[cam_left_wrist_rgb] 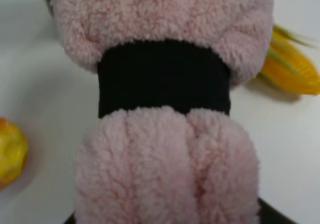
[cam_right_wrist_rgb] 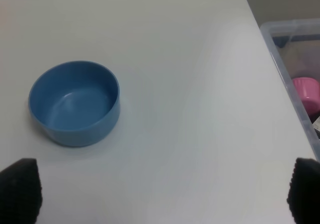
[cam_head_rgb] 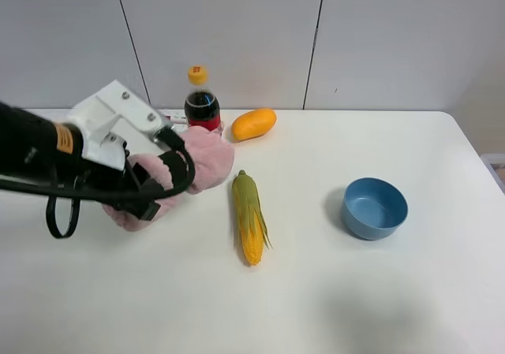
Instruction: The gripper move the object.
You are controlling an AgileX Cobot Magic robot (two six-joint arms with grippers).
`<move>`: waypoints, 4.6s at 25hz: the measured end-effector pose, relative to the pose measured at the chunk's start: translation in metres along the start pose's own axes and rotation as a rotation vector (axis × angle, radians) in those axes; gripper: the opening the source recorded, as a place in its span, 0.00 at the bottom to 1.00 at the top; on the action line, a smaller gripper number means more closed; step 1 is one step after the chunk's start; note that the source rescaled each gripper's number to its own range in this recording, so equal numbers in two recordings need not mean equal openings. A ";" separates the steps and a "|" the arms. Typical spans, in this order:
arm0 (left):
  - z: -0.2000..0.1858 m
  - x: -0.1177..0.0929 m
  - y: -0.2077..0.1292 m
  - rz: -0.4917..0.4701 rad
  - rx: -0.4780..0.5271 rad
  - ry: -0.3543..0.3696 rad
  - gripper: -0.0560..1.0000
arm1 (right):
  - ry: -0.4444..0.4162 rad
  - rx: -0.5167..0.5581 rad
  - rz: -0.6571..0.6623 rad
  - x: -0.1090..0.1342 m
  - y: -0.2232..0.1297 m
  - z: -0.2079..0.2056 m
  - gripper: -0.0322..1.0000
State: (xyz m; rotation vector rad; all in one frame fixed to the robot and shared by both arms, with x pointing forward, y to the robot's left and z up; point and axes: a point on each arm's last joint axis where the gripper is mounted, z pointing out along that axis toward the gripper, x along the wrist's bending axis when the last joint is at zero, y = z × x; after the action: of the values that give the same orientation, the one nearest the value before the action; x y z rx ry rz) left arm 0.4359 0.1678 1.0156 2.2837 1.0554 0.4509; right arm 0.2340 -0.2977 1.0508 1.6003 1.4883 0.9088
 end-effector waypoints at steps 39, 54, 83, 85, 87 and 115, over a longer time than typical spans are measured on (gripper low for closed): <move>0.086 0.001 -0.079 -0.004 -0.022 0.033 0.07 | 0.000 0.000 0.000 0.000 0.000 0.000 1.00; 0.058 0.003 -0.056 -0.294 -0.032 0.030 0.94 | 0.000 0.000 0.000 0.000 0.000 0.000 1.00; -0.144 0.163 0.011 -0.594 -0.062 0.557 0.94 | 0.000 0.000 0.000 0.000 0.000 0.000 1.00; -0.158 0.147 0.007 -0.612 -0.039 0.523 0.94 | 0.000 0.000 0.000 0.000 0.000 0.000 1.00; -0.174 0.130 0.003 -0.620 -0.046 0.501 0.94 | 0.000 0.000 0.000 0.000 0.000 0.000 1.00; -0.193 -0.026 -0.149 -0.489 -0.409 0.575 0.94 | 0.000 0.000 0.000 0.000 0.000 0.000 1.00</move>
State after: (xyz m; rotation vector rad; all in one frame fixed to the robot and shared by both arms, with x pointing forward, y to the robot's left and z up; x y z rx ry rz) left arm 0.2337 0.2945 1.0702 1.4931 1.5690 1.0350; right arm 0.2340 -0.2977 1.0508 1.6003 1.4883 0.9088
